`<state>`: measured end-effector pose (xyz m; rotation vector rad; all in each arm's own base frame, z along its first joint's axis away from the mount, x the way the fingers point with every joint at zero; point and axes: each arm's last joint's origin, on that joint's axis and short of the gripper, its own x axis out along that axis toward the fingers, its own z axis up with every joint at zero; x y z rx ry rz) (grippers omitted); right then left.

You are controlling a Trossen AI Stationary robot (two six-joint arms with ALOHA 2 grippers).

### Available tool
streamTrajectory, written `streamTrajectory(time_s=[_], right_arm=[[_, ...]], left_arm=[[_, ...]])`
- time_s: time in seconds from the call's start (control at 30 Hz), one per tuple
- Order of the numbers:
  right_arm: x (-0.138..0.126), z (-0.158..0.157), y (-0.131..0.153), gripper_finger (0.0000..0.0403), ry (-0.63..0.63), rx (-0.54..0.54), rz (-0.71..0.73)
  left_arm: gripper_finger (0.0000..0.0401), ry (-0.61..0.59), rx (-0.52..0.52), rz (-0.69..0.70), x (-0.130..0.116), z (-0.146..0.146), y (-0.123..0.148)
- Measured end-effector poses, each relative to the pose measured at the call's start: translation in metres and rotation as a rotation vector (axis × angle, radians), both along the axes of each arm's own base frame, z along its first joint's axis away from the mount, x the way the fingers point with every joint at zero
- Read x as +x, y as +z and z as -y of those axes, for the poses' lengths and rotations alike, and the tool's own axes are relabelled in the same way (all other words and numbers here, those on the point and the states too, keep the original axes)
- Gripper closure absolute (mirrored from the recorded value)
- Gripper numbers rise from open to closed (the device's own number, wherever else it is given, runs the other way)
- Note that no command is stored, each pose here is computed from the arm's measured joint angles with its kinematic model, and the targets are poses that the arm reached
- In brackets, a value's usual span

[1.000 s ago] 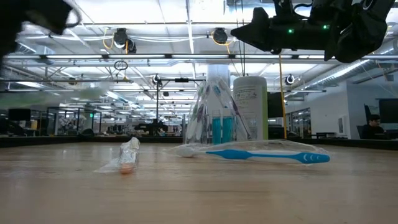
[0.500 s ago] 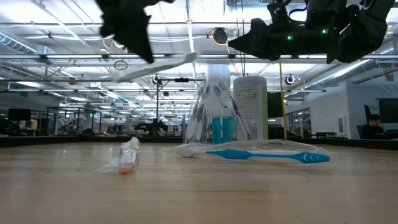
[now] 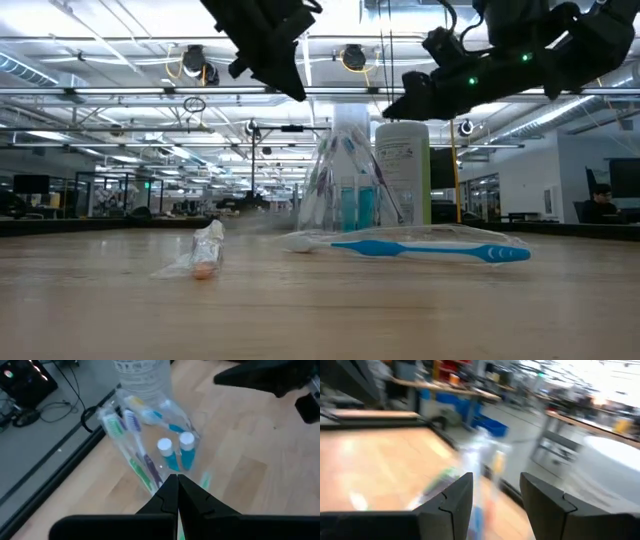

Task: Pick & Place toothbrushing station
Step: Put the green toothbrush into the transparent organizer

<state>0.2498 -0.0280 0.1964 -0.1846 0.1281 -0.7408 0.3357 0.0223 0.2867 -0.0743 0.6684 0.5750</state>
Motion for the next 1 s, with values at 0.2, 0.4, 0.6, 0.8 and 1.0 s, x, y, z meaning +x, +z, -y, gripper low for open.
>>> streamTrajectory(time_s=[0.2,0.4,0.6,0.8,1.0], right_arm=[[-0.011,-0.009,0.012,0.0248,-0.030,-0.002,-0.013],[-0.014,-0.016,0.018,0.0248,0.001,-0.005,0.007],[-0.014,-0.016,0.018,0.0248,0.001,-0.006,0.004],[-0.014,-0.016,0.017,0.0248,0.002,-0.005,0.003],[-0.014,-0.016,0.017,0.0248,0.002,0.002,0.010]], left_arm=[[0.0400,-0.080,-0.063,-0.021,0.000,-0.015,-0.002],[0.0399,-0.178,-0.182,-0.053,-0.003,-0.014,-0.006],[0.0398,-0.328,-0.194,-0.138,-0.008,-0.005,-0.032],[0.0368,-0.415,-0.217,-0.180,-0.014,0.004,-0.055],[0.0291,-0.413,-0.208,-0.211,-0.019,0.007,-0.083]])
